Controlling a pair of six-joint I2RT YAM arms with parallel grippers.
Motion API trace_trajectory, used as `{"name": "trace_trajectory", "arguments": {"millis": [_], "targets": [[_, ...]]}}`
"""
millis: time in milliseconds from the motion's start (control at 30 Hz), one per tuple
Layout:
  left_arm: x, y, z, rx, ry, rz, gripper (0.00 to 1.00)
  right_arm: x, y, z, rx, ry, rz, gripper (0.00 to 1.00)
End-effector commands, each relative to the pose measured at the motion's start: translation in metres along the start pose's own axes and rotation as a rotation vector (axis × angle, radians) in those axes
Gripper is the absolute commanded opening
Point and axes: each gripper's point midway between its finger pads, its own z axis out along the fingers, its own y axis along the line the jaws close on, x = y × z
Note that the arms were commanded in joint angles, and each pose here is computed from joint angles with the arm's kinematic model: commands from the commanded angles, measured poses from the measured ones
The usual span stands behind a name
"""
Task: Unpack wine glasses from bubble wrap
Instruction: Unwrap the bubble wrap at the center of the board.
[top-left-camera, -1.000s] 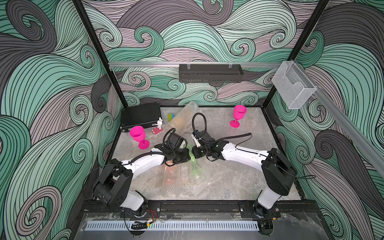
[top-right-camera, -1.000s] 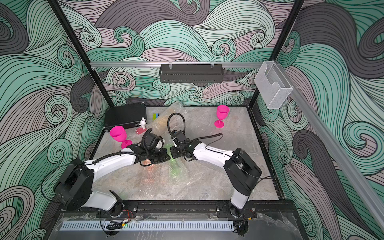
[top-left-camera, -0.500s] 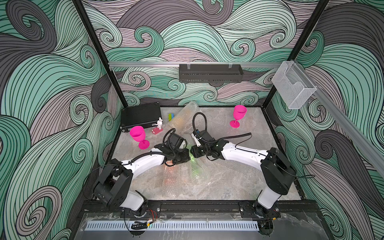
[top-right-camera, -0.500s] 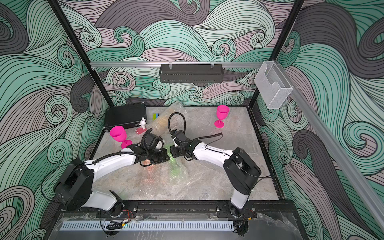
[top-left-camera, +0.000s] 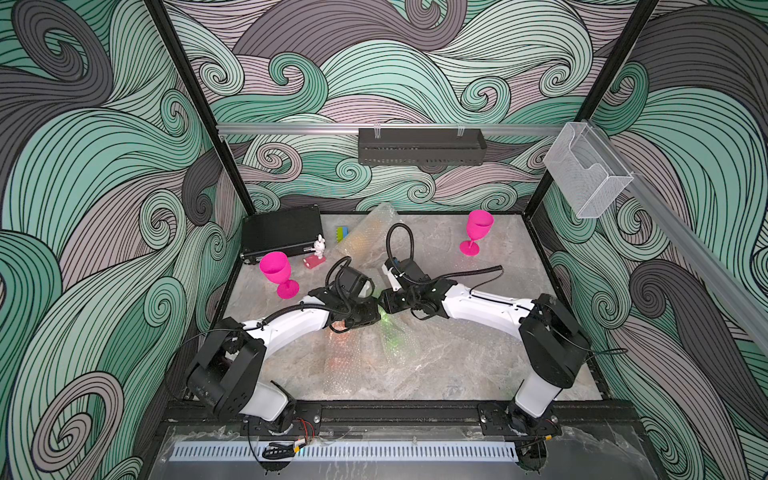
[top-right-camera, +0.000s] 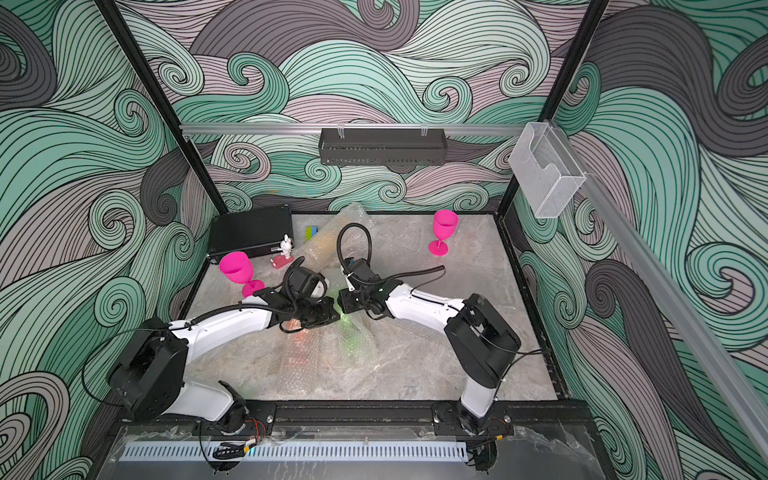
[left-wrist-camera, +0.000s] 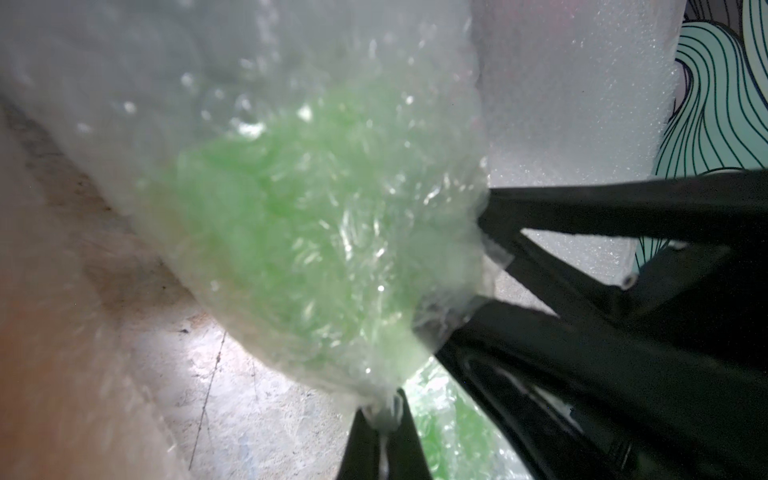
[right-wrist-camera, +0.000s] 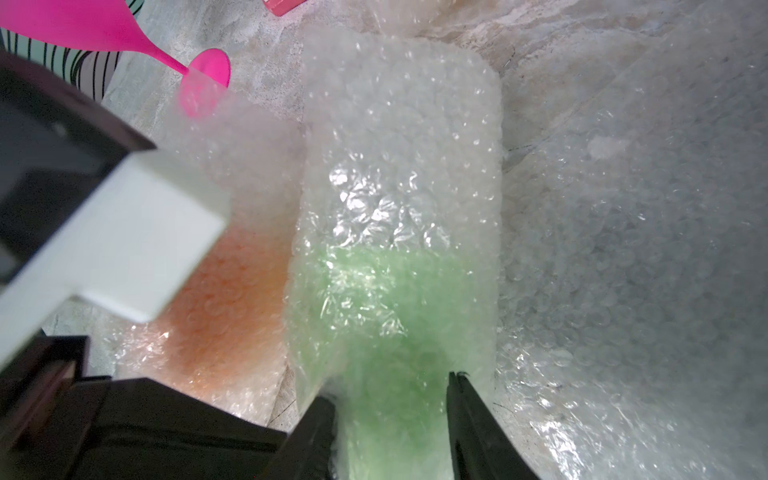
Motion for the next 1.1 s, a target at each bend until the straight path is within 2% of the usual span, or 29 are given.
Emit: {"name": "trace_trajectory", "arguments": {"millis": [0,533,867,1067], "targets": [[0.008,-0.001,-0.002,-0.004,0.035,0.015,0.00,-0.033,0.005,-0.004,-0.033,-0.105,0.041,0.42],[0.010,0.006,-0.004,-0.041,0.033,0.018,0.00,-0.037,-0.008,-0.006,-0.056,-0.132,0.102,0.22],[0.004,0.008,-0.008,-0.066,0.010,0.038,0.00,-0.032,-0.016,-0.021,-0.063,-0.160,0.125,0.21],[-0.006,0.003,-0.026,-0.054,-0.082,0.091,0.00,-0.029,-0.016,-0.032,-0.085,-0.205,0.135,0.18]]}}
